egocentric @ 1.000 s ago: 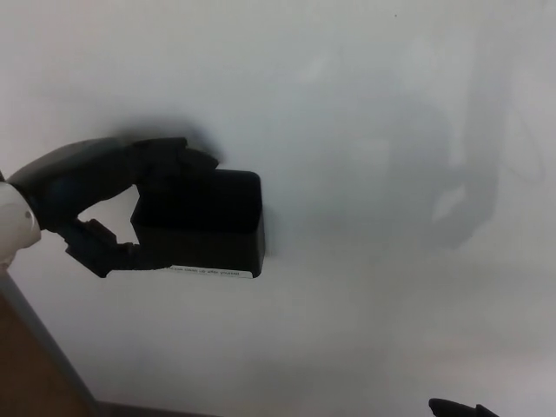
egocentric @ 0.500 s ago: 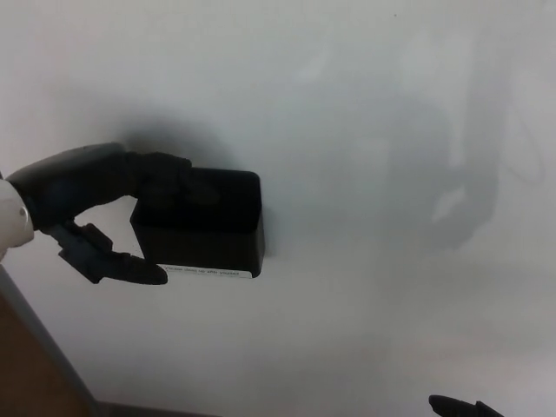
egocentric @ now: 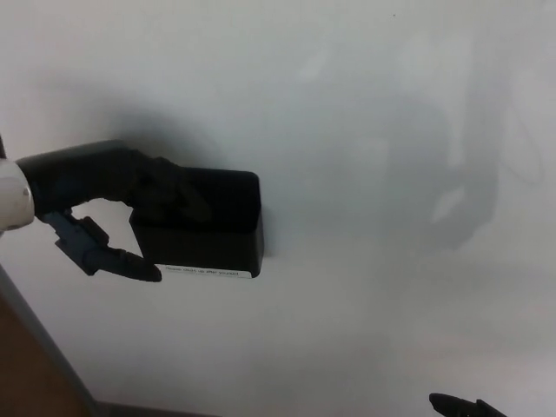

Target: A magnetic marker holder is on the left hand side of the white board, the robot put the index and middle finger into the opening of the container and pull off the magnetic holder and hand it to a human on the left hand side.

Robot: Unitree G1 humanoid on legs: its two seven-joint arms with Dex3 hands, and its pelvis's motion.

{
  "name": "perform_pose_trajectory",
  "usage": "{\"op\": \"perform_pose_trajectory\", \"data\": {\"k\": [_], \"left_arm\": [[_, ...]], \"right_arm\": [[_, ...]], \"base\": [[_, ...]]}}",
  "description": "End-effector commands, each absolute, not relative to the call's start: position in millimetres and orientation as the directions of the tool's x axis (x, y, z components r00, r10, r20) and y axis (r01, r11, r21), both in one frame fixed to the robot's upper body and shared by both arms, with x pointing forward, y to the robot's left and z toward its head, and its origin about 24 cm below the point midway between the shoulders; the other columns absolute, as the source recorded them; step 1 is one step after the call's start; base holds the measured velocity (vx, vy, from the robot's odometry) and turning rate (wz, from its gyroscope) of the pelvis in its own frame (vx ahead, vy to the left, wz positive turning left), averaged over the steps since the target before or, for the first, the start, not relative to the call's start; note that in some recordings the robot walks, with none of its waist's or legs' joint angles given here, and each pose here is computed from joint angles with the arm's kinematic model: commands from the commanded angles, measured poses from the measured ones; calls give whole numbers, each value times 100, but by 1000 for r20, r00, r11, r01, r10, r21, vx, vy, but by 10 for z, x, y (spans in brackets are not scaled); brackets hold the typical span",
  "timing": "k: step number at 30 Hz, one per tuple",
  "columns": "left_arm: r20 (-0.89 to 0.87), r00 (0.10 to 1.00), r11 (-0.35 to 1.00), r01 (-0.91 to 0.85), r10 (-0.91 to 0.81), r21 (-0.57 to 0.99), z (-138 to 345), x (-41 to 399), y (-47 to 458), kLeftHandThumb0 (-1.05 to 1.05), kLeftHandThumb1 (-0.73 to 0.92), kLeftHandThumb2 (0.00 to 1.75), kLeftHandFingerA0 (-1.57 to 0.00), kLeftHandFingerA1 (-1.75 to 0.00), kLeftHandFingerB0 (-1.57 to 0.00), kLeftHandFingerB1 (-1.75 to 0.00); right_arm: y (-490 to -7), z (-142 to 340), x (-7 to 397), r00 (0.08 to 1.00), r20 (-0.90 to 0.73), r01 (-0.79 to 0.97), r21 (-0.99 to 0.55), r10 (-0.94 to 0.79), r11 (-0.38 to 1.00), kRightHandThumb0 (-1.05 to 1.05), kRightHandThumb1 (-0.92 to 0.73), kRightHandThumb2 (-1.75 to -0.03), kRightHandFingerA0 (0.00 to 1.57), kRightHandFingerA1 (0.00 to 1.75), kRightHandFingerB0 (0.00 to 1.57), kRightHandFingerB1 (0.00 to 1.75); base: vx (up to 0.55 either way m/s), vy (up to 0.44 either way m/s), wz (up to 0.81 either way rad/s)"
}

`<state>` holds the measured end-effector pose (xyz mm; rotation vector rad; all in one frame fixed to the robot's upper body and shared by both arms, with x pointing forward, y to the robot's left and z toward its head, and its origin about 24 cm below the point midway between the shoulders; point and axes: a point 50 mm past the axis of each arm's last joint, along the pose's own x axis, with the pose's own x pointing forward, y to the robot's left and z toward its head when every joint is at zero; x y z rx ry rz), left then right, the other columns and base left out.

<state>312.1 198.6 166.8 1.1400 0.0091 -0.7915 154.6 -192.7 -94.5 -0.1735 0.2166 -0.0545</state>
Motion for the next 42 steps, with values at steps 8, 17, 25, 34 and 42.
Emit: {"op": "perform_pose_trajectory", "data": {"k": [8, 17, 25, 34, 42], "left_arm": [[-419, 728, 140, 570, -543, 810, 1649, 3214, 1886, -79, 47, 63, -38, -37, -30, -33], [-453, 728, 120, 584, -515, 803, 1602, 3232, 1824, -78, 44, 78, -25, -41, -17, -37], [-551, 734, 42, 614, -397, 788, 1541, 3375, 1851, -77, 52, 57, -46, -38, -19, -27], [-604, 723, -53, 626, -335, 778, 1514, 3426, 1834, -87, 49, 81, -79, -69, -12, -35], [-617, 710, -113, 620, -339, 776, 1531, 3399, 1737, -81, 45, 82, -72, -66, -14, -37]], "right_arm": [[-1979, -923, 1565, 977, -194, 53, -182, -89, 982, -54, -73, -62, 73, 47, 68, 45], [-1990, -939, 1502, 975, -204, 49, -192, -89, 980, -54, -73, -62, 72, 46, 69, 45], [-1975, -951, 1469, 974, -209, 48, -182, -86, 982, -51, -72, -62, 75, 47, 70, 45], [-1983, -926, 1533, 978, -194, 45, -181, -81, 982, -52, -73, -62, 73, 46, 70, 45], [-1990, -909, 1570, 978, -189, 48, -189, -84, 981, -53, -72, -62, 73, 46, 68, 45]], "base": [[0, 0, 0], [0, 0, 0], [0, 0, 0], [0, 0, 0], [0, 0, 0]]}}
